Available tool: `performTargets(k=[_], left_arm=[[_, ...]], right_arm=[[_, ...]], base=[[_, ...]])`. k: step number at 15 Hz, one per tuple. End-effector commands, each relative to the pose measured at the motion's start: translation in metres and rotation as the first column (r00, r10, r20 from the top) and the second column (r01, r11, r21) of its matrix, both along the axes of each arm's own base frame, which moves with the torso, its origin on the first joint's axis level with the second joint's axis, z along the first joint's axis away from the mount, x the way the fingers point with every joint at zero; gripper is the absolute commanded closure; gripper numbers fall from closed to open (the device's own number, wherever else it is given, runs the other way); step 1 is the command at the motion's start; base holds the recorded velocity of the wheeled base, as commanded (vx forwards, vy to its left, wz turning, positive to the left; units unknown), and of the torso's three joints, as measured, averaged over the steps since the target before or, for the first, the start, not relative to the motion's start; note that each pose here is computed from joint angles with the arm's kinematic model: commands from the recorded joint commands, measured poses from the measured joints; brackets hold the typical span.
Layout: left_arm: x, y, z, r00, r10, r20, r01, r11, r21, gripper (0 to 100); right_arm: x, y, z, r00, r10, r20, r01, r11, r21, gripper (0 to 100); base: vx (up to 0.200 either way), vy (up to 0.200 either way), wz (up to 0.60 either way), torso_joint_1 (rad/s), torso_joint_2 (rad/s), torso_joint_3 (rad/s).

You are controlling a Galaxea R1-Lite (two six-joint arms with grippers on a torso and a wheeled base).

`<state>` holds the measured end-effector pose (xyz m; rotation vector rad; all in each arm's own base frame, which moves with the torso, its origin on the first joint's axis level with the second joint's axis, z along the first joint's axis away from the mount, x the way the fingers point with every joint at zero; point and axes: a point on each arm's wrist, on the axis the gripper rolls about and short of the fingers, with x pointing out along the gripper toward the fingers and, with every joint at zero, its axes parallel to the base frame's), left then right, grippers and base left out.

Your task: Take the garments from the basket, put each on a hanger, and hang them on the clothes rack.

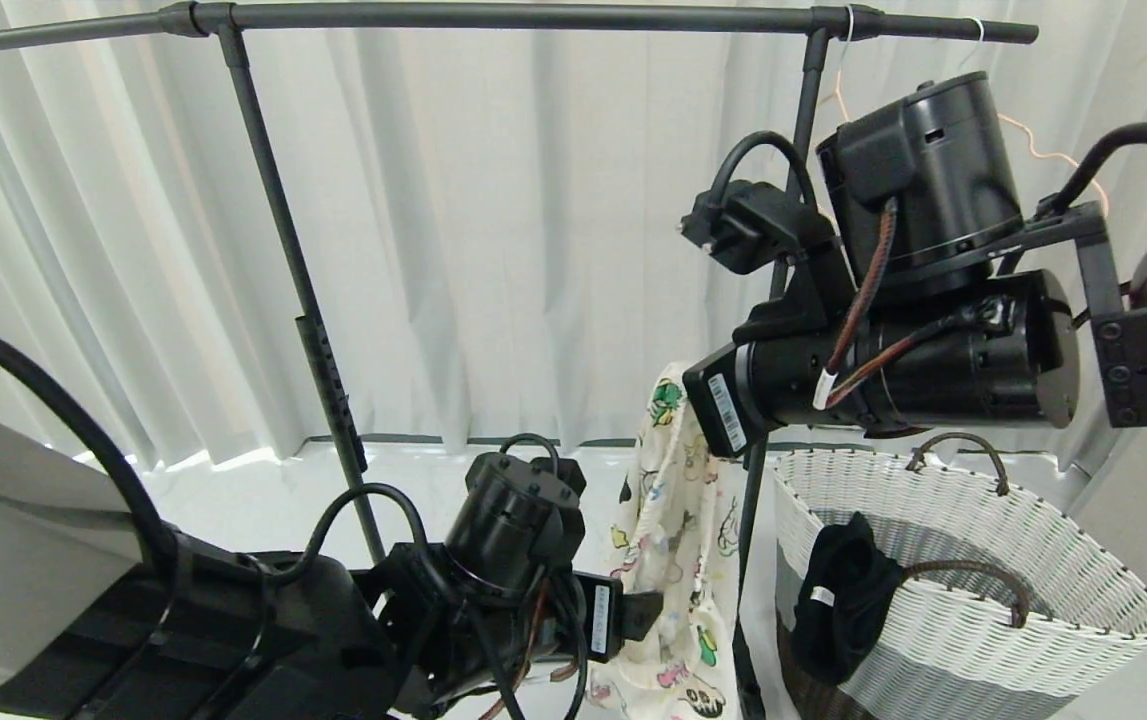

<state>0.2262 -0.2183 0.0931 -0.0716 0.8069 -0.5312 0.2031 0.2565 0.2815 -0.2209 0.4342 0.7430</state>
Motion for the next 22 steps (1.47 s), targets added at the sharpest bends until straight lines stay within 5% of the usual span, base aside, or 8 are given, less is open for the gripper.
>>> performTargets(k=[1,6,7,11,13,15,20,22], left_arm=[[-0.002,0.003,-0.018,0.999,0.004,-0.048,-0.002,0.999,0.048,0],[-0.011,0.017,-0.037,0.994,0.023,-0.109,-0.011,0.994,0.110,0],[-0.010,0.016,-0.035,0.995,0.022,-0.101,-0.012,0.994,0.106,100],[-0.008,0.011,-0.021,0.997,0.066,0.042,-0.070,0.993,0.094,100],[-0.013,0.023,0.014,0.978,0.001,0.210,-0.022,0.995,0.101,100],[-0.015,0.043,0.053,0.948,0.005,0.320,-0.017,0.999,0.033,100],[-0.051,0.072,0.149,0.933,-0.069,0.353,0.089,0.995,-0.041,100],[-0.049,0.071,0.186,0.901,-0.110,0.419,0.135,0.990,-0.031,100]], right_arm=[[0.000,-0.011,0.010,1.000,-0.020,0.019,0.019,0.999,0.027,100],[-0.001,-0.028,0.019,0.998,-0.052,0.023,0.051,0.998,0.032,100],[-0.001,-0.028,0.018,0.998,-0.052,0.021,0.051,0.998,0.029,100],[-0.002,-0.034,0.009,0.997,-0.075,0.000,0.075,0.997,-0.002,100],[-0.011,-0.051,-0.003,0.993,-0.116,-0.015,0.116,0.992,-0.052,100],[-0.028,-0.070,-0.007,0.992,-0.123,-0.021,0.121,0.991,-0.063,100],[-0.059,-0.103,0.002,0.992,-0.123,-0.005,0.122,0.991,-0.046,100],[-0.059,-0.105,0.018,0.986,-0.162,0.050,0.163,0.987,-0.013,100]], base=[[0.000,0.000,0.00,0.000,0.00,0.000],[0.000,0.000,0.00,0.000,0.00,0.000],[0.000,0.000,0.00,0.000,0.00,0.000],[0.000,0.000,0.00,0.000,0.00,0.000],[0.000,0.000,0.00,0.000,0.00,0.000],[0.000,0.000,0.00,0.000,0.00,0.000],[0.000,0.000,0.00,0.000,0.00,0.000],[0.000,0.000,0.00,0.000,0.00,0.000]])
